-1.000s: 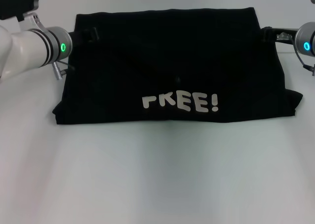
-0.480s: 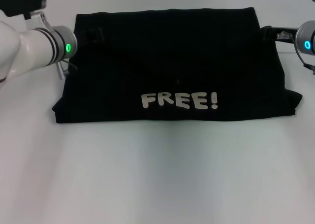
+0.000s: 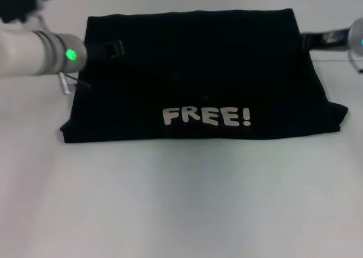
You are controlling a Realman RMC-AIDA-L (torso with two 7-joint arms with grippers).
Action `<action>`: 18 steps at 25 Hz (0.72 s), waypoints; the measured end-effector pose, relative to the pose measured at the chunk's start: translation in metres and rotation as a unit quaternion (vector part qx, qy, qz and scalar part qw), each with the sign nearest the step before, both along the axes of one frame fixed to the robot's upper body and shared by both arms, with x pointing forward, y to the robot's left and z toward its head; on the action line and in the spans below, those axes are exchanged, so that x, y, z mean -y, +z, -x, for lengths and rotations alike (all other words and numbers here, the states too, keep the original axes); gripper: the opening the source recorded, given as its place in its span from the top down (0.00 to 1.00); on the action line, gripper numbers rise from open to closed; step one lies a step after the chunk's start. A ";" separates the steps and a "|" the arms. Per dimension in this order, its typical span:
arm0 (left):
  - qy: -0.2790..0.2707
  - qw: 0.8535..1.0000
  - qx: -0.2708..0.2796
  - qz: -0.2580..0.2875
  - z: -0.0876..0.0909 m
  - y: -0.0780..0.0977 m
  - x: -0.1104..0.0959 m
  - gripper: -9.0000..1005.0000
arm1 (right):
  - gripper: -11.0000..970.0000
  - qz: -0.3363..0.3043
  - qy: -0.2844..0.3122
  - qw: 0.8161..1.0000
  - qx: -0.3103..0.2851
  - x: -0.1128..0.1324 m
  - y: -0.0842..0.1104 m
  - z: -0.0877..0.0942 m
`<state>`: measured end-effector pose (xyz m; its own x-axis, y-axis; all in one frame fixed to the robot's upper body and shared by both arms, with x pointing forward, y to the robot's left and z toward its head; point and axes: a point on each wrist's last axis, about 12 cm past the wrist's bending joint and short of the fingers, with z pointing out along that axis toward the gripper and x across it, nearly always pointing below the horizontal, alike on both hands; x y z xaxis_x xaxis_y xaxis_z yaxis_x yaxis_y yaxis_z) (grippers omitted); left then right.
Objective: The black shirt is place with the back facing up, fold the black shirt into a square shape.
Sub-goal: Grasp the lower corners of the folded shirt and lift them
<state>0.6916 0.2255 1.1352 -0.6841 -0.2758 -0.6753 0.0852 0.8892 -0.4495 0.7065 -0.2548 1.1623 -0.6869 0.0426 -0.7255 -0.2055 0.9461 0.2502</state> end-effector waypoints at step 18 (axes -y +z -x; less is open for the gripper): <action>-0.048 0.986 -0.040 0.156 0.093 -0.030 -0.112 0.24 | 0.21 -0.100 0.072 0.992 -0.013 0.033 0.031 0.031</action>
